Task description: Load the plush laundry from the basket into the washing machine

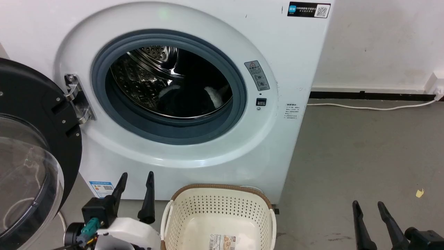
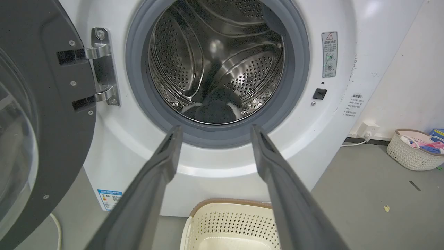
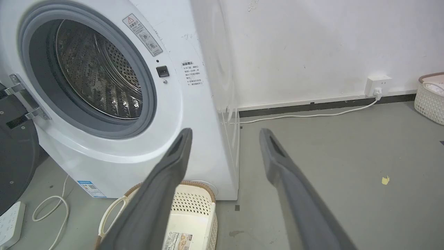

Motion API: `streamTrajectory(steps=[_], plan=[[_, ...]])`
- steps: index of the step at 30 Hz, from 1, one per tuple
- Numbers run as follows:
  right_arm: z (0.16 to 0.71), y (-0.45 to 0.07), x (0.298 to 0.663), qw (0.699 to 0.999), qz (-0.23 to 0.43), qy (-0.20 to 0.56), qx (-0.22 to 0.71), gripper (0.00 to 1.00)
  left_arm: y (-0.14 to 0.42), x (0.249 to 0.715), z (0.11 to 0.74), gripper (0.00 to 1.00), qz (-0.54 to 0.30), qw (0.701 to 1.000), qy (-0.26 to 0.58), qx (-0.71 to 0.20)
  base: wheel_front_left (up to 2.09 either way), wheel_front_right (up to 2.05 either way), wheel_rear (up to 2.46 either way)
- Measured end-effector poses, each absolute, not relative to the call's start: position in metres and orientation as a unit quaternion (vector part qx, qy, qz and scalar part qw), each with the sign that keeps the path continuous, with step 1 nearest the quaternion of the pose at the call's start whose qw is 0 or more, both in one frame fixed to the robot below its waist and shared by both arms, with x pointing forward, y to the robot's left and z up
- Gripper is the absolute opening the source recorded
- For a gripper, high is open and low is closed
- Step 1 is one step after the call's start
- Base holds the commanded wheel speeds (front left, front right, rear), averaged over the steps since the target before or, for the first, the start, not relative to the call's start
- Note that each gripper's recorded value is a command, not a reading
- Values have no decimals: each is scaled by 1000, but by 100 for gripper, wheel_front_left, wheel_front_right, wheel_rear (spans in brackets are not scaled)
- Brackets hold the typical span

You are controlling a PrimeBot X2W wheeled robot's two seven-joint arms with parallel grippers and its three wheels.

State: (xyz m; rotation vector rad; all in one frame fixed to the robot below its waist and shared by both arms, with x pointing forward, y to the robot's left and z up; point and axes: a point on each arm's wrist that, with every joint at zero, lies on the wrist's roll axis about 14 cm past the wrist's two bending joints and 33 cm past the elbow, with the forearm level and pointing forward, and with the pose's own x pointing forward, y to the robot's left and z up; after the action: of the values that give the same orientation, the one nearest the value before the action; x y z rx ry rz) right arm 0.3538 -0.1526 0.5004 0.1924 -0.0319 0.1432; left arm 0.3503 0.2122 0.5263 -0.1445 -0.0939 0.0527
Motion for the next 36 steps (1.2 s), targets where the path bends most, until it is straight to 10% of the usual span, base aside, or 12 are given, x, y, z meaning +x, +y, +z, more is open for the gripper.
streamTrajectory(steps=[32, 33, 36], plan=[[494, -147, 354, 992, 80, -1, 94, 100, 204, 338, 516, 100, 31, 996, -27, -79, 0, 0, 0], [494, -147, 354, 992, 80, -1, 94, 0, 204, 338, 516, 0, 32, 996, -27, -79, 0, 0, 0], [494, -147, 354, 992, 80, -1, 94, 0, 203, 338, 516, 0, 31, 996, -27, -80, 0, 0, 0]])
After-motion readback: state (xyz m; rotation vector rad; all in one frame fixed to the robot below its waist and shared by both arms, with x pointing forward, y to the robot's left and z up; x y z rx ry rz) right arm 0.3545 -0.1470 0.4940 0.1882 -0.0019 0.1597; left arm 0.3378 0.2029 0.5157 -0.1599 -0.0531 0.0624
